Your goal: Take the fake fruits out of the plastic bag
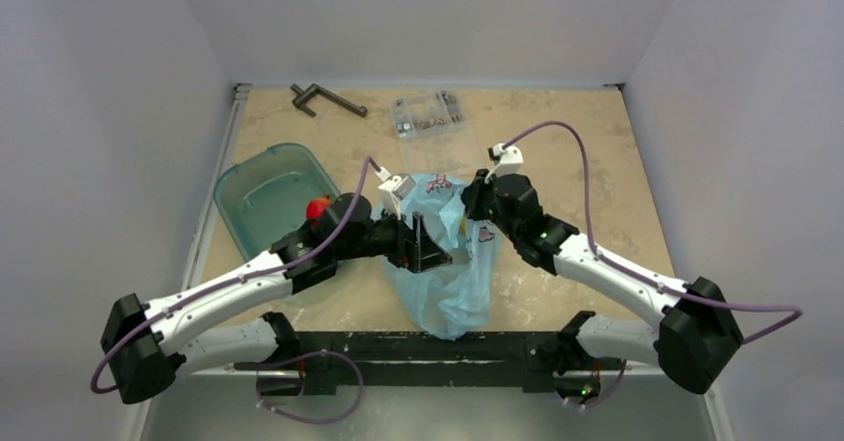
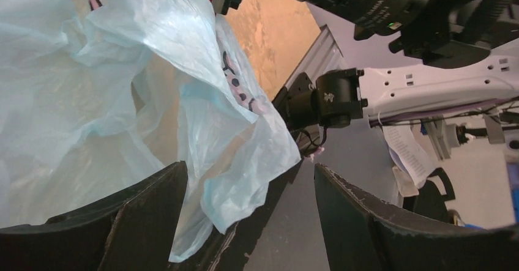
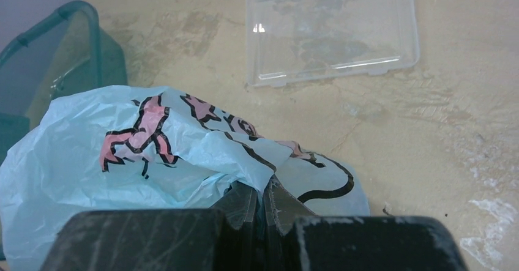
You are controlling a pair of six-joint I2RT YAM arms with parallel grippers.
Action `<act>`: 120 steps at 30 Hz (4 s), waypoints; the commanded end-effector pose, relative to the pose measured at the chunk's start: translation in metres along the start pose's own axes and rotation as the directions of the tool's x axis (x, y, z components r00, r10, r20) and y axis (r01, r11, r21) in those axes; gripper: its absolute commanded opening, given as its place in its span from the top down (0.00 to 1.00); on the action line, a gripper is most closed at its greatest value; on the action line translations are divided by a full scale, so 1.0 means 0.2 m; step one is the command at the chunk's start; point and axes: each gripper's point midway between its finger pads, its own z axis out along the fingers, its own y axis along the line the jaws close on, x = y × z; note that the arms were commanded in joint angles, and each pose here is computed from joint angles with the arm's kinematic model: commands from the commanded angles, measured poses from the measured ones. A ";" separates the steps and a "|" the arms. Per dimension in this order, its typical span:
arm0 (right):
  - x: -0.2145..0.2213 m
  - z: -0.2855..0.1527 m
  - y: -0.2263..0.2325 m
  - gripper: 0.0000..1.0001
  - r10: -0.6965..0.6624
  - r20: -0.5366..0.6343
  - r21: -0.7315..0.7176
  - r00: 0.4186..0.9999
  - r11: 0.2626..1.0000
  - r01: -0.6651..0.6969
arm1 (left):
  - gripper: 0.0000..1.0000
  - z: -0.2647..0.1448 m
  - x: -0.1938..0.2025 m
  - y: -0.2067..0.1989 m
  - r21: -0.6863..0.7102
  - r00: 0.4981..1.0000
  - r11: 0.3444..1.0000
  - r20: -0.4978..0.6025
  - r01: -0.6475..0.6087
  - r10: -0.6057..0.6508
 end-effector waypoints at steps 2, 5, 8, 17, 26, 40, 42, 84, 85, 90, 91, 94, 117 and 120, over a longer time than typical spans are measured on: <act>-0.19 0.06 -0.01 1.00 0.002 0.077 0.024 0.997 1.000 -0.003 | 0.24 -0.18 -0.16 -0.01 -0.145 0.992 0.988 0.106 -0.059 0.075; -0.21 0.08 -0.03 1.00 0.013 0.071 0.030 0.997 0.999 -0.015 | 0.23 -0.26 -0.16 0.06 -0.232 0.990 0.973 0.139 -0.004 0.037; -0.20 0.10 -0.07 1.00 0.030 0.057 0.059 0.998 0.998 -0.033 | 0.19 -0.29 -0.15 0.06 -0.238 0.988 0.971 0.154 0.020 0.018; -0.18 0.09 -0.04 1.00 0.055 0.034 0.013 0.998 0.998 -0.056 | 0.37 -0.10 -0.05 0.01 -0.130 0.999 0.991 0.005 0.041 -0.041; -0.14 0.05 -0.02 1.00 0.074 0.037 -0.042 0.997 0.996 -0.073 | 0.70 0.20 -0.03 0.13 -0.175 0.984 0.971 -0.043 0.164 -0.174; 0.08 -0.05 0.06 1.00 0.010 -0.011 -0.252 1.000 0.968 -0.012 | 0.61 0.45 -0.28 0.57 -0.433 0.966 0.864 0.143 0.256 -0.214; 0.11 -0.05 0.04 1.00 0.014 -0.029 -0.240 0.999 0.971 -0.021 | 0.60 0.49 -0.27 0.63 -0.448 0.959 0.848 0.153 0.282 -0.238; 0.41 0.04 -0.15 1.00 0.100 -0.160 -0.184 0.982 0.974 -0.129 | 0.49 0.47 -0.08 0.70 -0.389 0.977 0.897 0.060 0.210 -0.203; 0.40 0.04 -0.15 1.00 0.100 -0.144 -0.197 0.985 0.972 -0.128 | 0.48 0.46 -0.08 0.70 -0.385 0.979 0.901 0.054 0.200 -0.195; 0.34 0.04 -0.12 0.99 0.128 -0.091 -0.254 0.988 0.956 -0.148 | 0.46 0.42 -0.10 0.63 -0.354 0.985 0.919 0.061 0.173 -0.162; 0.36 0.07 -0.15 0.87 0.129 -0.122 -0.208 0.984 0.966 -0.152 | 0.41 0.40 -0.11 0.61 -0.344 0.987 0.925 0.061 0.161 -0.149; 0.40 0.11 -0.24 0.52 0.083 -0.233 -0.066 0.969 0.993 -0.101 | 0.28 0.33 -0.14 0.56 -0.369 0.994 0.924 0.023 0.105 -0.103; 0.62 -0.28 -0.18 0.16 0.162 -0.493 -0.027 0.855 0.979 -0.200 | 0.28 0.12 -0.01 0.16 -0.087 0.991 0.994 -0.114 0.065 -0.075; 0.65 -0.27 -0.20 0.35 0.163 -0.486 -0.027 0.859 0.979 -0.201 | 0.39 0.22 0.04 0.14 -0.054 0.982 0.994 -0.164 0.090 -0.098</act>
